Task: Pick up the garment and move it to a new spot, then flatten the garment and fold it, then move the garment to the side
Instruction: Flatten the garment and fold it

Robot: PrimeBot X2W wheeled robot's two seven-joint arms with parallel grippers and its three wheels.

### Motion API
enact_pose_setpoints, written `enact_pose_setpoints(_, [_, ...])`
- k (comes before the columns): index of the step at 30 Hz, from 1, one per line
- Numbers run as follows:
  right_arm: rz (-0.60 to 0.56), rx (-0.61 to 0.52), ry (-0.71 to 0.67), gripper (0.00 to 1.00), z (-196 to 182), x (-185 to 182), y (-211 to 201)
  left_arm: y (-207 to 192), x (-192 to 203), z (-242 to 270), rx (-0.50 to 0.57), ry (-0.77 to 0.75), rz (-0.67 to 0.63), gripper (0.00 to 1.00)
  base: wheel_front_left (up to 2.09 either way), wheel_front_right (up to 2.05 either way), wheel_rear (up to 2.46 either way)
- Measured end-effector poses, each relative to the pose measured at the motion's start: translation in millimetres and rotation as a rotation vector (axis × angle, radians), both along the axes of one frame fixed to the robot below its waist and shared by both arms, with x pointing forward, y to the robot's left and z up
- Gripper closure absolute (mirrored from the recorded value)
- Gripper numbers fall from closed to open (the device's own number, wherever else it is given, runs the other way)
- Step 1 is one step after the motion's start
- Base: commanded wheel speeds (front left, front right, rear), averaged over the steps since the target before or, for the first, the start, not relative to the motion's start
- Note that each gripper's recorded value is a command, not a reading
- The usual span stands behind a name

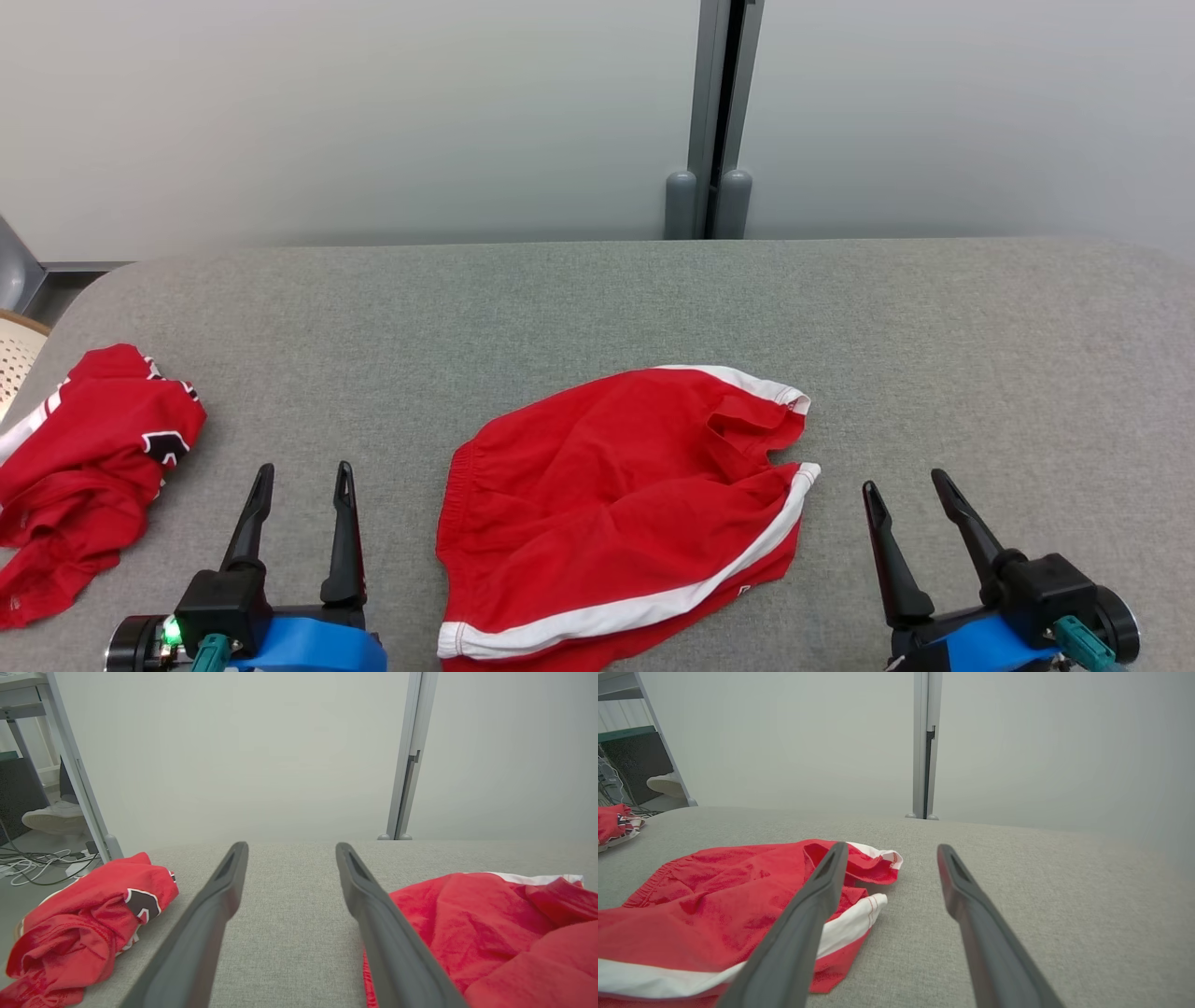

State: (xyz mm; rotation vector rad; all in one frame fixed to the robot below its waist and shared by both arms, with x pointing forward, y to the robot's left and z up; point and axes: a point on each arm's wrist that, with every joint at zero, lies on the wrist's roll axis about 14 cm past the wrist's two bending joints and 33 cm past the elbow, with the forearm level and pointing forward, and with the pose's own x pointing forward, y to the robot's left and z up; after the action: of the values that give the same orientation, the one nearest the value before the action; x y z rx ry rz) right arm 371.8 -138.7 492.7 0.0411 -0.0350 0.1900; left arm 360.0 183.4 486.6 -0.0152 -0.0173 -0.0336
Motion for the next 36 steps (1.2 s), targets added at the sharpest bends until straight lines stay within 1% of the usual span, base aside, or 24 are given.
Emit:
enact_pose_setpoints(4, [-0.012, 0.002, 0.027, 0.00, -8, -7, -4, 0, -1, -1, 0.001, 0.003, -0.001, 0.00, 0.00, 0.00, 0.00])
enact_pose_setpoints(12, [0.003, -0.005, 0.048, 0.00, -9, -3, 1, 2, -3, -3, 0.006, 0.009, 0.004, 0.00, 0.00, 0.00, 0.00])
enact_pose_setpoints(19, [0.054, -0.029, 0.036, 0.00, 1, 24, 18, 6, -2, -7, 0.007, 0.022, 0.016, 0.00, 0.00, 0.00, 0.00])
enact_pose_setpoints(22, [0.069, -0.044, 0.048, 0.00, -1, 35, 24, 7, -1, -8, 0.007, 0.026, 0.019, 0.00, 0.00, 0.00, 0.00])
enact_pose_setpoints(25, [0.084, -0.064, 0.095, 0.00, -14, 42, 28, 8, 0, -8, 0.007, 0.026, 0.025, 0.00, 0.00, 0.00, 0.00])
enact_pose_setpoints(29, [0.100, -0.093, 0.191, 0.00, -43, 46, 32, 12, 1, -11, 0.005, 0.036, 0.036, 0.00, 0.00, 0.00, 0.00])
enact_pose_setpoints(36, [0.106, -0.105, 0.348, 0.00, -91, 46, 32, 16, 6, -16, 0.002, 0.051, 0.051, 0.00, 0.00, 0.00, 0.00])
